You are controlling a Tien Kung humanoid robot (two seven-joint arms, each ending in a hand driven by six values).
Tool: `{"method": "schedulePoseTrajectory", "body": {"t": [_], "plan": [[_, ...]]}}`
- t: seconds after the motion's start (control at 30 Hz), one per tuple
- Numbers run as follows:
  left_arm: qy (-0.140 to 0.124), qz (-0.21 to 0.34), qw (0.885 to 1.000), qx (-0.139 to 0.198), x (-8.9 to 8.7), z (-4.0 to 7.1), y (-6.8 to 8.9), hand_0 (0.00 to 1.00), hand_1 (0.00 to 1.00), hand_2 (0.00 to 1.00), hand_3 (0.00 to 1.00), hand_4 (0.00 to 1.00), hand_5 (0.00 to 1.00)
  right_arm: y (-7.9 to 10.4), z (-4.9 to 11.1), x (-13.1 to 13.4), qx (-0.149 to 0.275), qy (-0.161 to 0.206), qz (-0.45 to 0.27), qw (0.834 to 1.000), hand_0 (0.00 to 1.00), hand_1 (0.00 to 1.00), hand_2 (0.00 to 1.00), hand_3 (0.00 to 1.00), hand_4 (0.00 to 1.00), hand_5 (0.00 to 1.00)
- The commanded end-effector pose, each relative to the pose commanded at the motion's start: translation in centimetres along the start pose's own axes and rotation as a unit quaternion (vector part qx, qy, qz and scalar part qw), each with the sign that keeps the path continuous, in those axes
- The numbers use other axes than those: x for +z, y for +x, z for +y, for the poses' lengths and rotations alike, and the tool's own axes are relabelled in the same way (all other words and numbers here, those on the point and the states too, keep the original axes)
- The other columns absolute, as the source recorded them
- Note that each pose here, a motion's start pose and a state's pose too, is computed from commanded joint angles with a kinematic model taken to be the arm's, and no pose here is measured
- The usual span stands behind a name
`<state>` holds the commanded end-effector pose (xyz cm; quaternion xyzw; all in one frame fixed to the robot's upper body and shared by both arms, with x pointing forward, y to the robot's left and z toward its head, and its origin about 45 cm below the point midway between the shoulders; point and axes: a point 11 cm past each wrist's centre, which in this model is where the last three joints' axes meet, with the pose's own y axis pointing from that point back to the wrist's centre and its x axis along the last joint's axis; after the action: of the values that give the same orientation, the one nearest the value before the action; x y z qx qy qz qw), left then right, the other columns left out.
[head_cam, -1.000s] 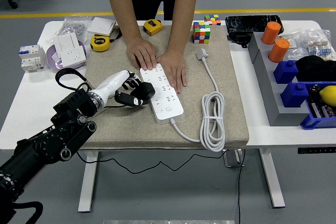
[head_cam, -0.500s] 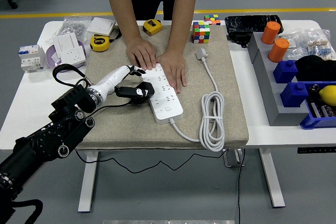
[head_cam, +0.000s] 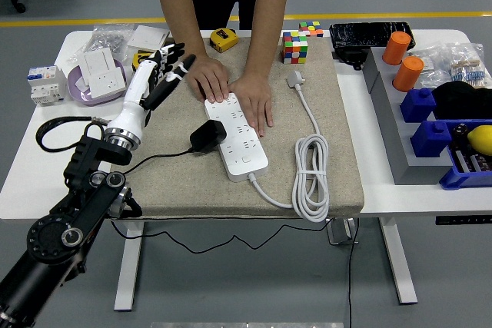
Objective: Pick up the plug,place it near the board,insert it into the board,press the button
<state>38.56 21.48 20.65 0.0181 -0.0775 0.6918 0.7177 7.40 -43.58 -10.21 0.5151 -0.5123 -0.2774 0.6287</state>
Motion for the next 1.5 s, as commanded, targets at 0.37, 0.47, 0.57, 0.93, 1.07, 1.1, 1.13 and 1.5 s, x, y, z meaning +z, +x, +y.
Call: {"method": "schedulePoseTrajectory", "body": {"t": [0.37, 0.47, 0.57, 0.93, 1.07, 1.1, 1.13, 1.5], "plan": [[0.068, 0.194, 0.978, -0.043, -2.3, 7.2, -1.4, 0.998, 0.998, 0.998, 0.964, 0.998, 0.998, -0.1, 0.0, 0.2, 0.0, -0.001, 0.0, 1.0, 0.806, 0.717, 0.693, 0.609, 0.891, 0.562], [0.088, 0.15, 0.983, -0.064, -3.7, 8.1, -1.3, 0.998, 0.998, 0.998, 0.964, 0.998, 0.998, -0.1, 0.0, 0.4, 0.0, -0.003, 0.001, 1.0, 0.806, 0.717, 0.693, 0.609, 0.891, 0.562], [0.105, 0.089, 0.987, -0.087, -5.0, 8.5, -1.4, 0.998, 0.998, 0.998, 0.962, 0.998, 0.998, 0.0, 0.0, 0.3, 0.0, -0.001, 0.002, 1.0, 0.805, 0.718, 0.693, 0.609, 0.892, 0.564], [0.11, -0.071, 0.982, -0.138, -6.3, 7.8, -2.6, 0.998, 0.998, 0.998, 0.966, 0.998, 0.998, 0.2, 0.0, 0.5, 0.002, -0.004, 0.004, 1.0, 0.805, 0.718, 0.693, 0.609, 0.891, 0.566], [0.111, -0.121, 0.975, -0.15, -6.9, 7.5, -2.9, 0.998, 0.998, 0.998, 0.967, 0.998, 0.998, 0.2, 0.0, 0.6, 0.001, -0.006, 0.005, 1.0, 0.805, 0.717, 0.693, 0.609, 0.892, 0.566], [0.11, -0.13, 0.974, -0.151, -6.9, 7.4, -2.9, 0.998, 0.998, 0.998, 0.967, 0.998, 0.998, 0.2, 0.0, 0.6, 0.001, -0.005, 0.005, 1.0, 0.805, 0.717, 0.693, 0.609, 0.892, 0.566], [0.109, -0.139, 0.972, -0.152, -7.0, 7.3, -3.0, 0.998, 0.998, 0.998, 0.967, 0.998, 0.998, 0.2, 0.0, 0.6, 0.001, -0.005, 0.005, 1.0, 0.805, 0.717, 0.693, 0.609, 0.892, 0.566], [0.117, -0.255, 0.948, -0.152, -7.7, 6.4, -2.0, 0.998, 0.998, 0.998, 0.963, 0.998, 0.998, 0.3, 0.0, 0.3, 0.003, -0.002, 0.002, 1.0, 0.805, 0.717, 0.693, 0.61, 0.892, 0.568]]}}
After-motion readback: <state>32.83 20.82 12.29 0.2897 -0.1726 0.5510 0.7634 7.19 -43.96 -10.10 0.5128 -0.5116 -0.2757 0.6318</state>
